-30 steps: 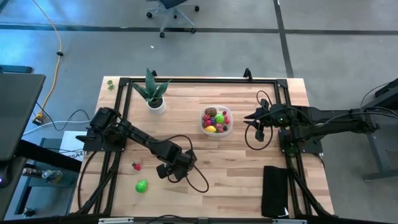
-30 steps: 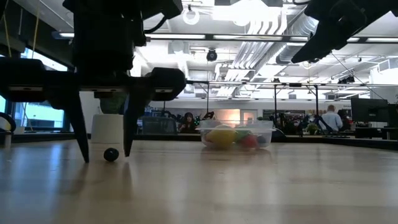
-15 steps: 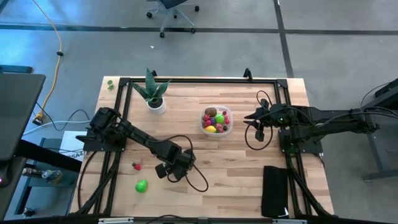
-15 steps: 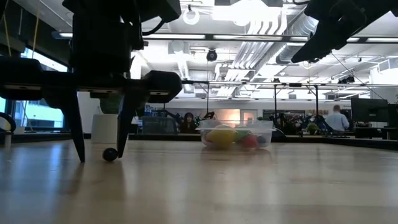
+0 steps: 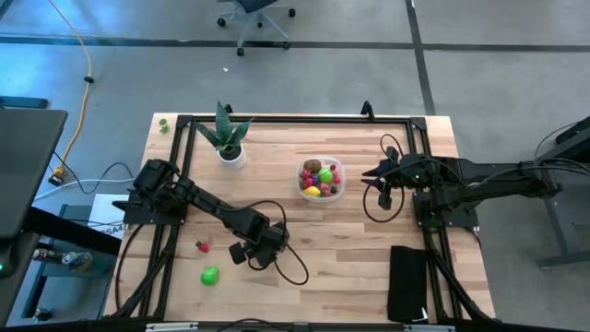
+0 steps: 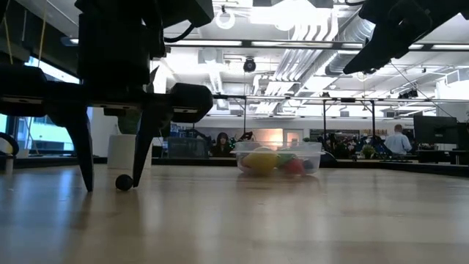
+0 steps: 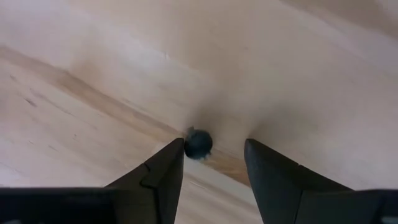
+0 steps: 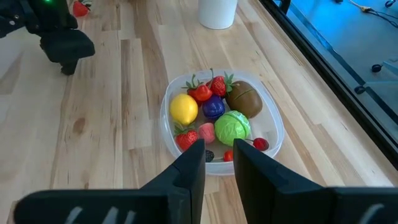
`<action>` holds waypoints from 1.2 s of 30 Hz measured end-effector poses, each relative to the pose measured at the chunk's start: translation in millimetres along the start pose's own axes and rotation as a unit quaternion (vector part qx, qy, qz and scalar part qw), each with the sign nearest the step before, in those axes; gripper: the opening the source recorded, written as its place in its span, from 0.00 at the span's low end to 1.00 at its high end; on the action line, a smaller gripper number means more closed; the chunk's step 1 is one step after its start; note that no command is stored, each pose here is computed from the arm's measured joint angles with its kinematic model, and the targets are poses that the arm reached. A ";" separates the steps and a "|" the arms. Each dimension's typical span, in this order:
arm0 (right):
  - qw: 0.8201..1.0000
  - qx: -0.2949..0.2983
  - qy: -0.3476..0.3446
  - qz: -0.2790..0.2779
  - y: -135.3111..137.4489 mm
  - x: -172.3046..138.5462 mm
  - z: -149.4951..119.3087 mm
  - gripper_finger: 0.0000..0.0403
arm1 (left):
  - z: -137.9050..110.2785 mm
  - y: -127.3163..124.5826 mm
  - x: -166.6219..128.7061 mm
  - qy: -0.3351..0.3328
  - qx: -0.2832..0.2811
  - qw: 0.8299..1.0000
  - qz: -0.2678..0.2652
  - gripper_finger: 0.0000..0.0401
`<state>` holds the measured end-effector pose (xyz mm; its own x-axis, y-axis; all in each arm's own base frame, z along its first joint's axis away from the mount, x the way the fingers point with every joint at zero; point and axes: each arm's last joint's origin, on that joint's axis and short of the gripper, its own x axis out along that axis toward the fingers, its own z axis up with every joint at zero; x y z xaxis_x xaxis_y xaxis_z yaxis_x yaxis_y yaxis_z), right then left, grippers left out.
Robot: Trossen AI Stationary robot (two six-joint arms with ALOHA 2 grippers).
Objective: Pick and placing Produce into tupperware
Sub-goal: Put the blueberry into the transparent bin
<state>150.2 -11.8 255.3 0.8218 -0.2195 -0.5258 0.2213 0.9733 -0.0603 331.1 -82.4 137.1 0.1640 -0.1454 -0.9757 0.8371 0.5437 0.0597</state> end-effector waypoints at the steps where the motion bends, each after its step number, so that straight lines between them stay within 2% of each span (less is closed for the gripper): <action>1: 1.000 0.000 0.000 0.000 0.0 0.0 0.0 0.18 | 0.6 0.4 -0.2 -0.002 0.005 1.000 0.000 0.40; 7: 1.000 0.000 0.000 0.000 0.0 0.0 0.0 0.18 | 4.4 2.8 -1.1 -0.021 0.042 0.999 0.007 0.40; 14: 1.000 0.000 0.000 0.000 0.0 -0.1 0.0 0.18 | 4.2 3.0 -1.2 -0.020 0.043 0.999 0.007 0.40; 23: 1.000 0.000 0.000 0.000 0.0 0.0 0.0 0.18 | 3.4 3.0 2.6 -0.013 0.018 1.000 0.002 0.40; 32: 1.000 0.000 0.000 0.000 0.0 0.0 0.0 0.18 | 2.5 2.1 2.7 -0.009 0.009 1.000 -0.003 0.24; 36: 1.000 0.000 0.000 0.000 0.0 0.0 0.0 0.18 | 2.4 2.0 2.8 -0.008 0.006 1.000 -0.004 0.20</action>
<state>150.2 -11.8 255.3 0.8220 -0.2192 -0.5257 0.2211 0.9734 -0.0601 334.5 -83.7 134.9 0.1662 -0.1625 -0.9726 0.8441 0.5333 0.0551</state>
